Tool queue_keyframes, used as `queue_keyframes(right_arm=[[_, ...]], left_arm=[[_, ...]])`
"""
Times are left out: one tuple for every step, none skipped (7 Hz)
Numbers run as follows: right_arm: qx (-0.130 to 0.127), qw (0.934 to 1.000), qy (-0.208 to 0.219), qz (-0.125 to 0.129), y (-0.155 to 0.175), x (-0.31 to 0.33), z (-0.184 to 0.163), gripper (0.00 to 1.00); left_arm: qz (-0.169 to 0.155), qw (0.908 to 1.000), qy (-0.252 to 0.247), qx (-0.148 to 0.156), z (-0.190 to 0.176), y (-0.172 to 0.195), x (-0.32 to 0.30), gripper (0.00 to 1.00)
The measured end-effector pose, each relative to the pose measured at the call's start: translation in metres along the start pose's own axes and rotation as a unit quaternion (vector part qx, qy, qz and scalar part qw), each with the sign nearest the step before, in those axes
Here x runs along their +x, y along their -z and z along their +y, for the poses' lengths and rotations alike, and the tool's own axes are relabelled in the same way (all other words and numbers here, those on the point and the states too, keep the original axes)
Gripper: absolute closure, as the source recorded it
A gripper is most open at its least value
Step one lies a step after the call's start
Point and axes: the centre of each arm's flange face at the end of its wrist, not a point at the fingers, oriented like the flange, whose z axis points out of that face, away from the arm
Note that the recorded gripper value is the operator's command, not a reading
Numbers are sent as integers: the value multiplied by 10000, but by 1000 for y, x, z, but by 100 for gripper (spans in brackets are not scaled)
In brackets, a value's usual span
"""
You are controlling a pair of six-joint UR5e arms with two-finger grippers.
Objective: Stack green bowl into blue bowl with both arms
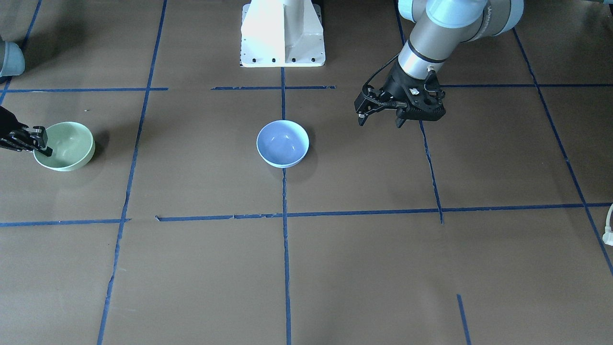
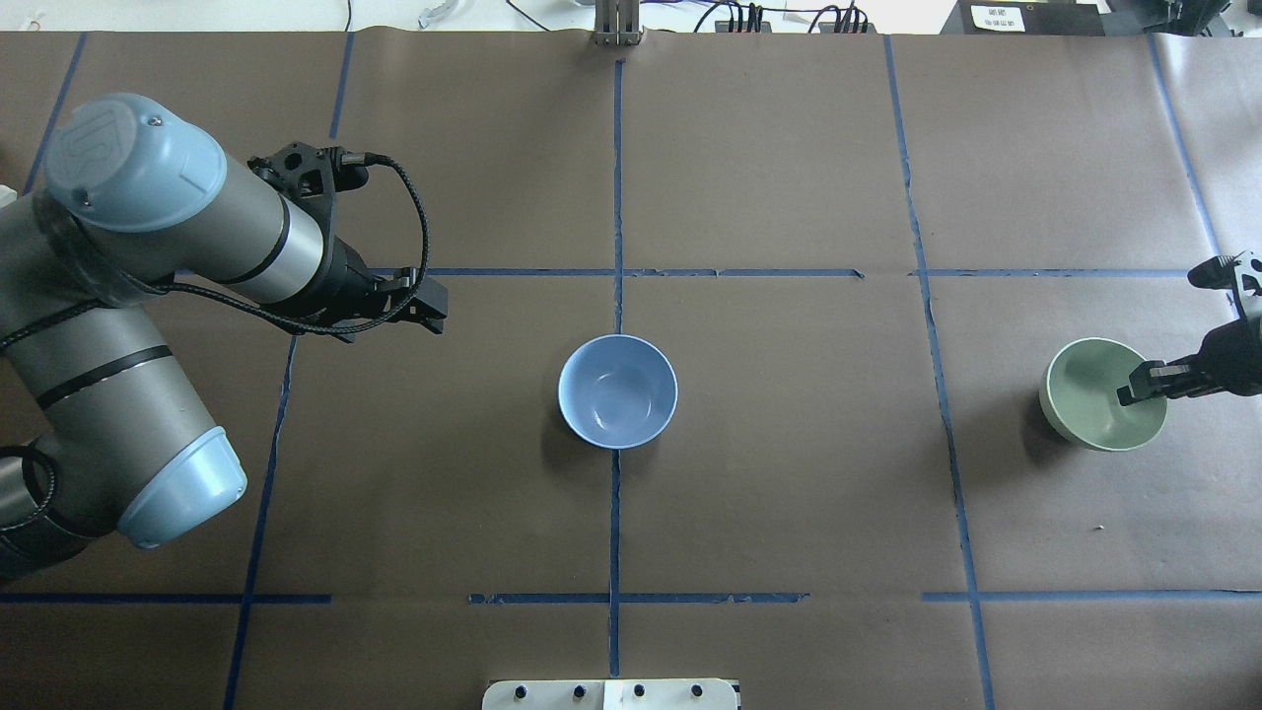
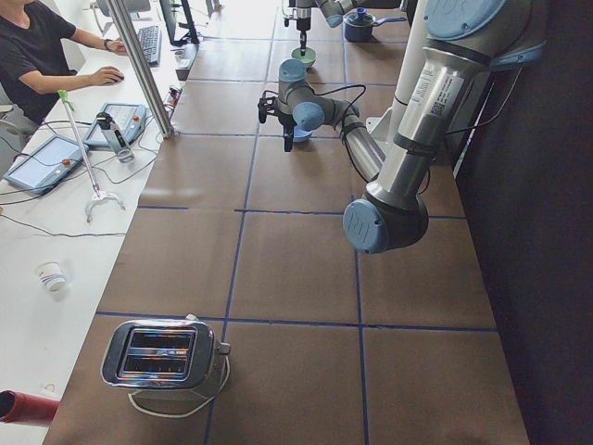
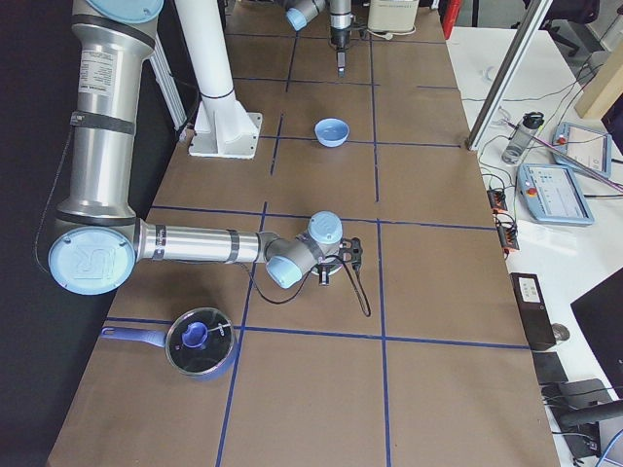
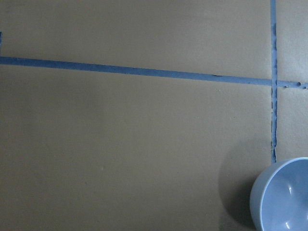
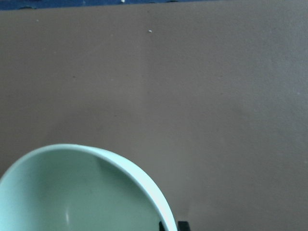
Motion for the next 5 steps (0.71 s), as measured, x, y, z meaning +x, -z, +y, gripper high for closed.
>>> queue_keyframes(right_arm=[[77, 9990, -285, -330, 6, -66, -9, 100], [115, 9957, -601, -691, 6, -140, -19, 100], [131, 9905, -866, -1059, 0, -225, -23, 100], [134, 9843, -1092, -1382, -11, -312, -16, 100], [153, 9779, -1345, -1593, -16, -391, -8, 100]], left_arm=[[1, 10000, -92, -38, -4, 12, -22, 0], [3, 9998, -175, -87, -10, 24, -45, 0], [-15, 9995, -276, -123, -16, 32, -66, 0], [-57, 9992, -380, -143, -19, 36, -85, 0], [-93, 9988, -451, -155, -21, 38, -97, 0]])
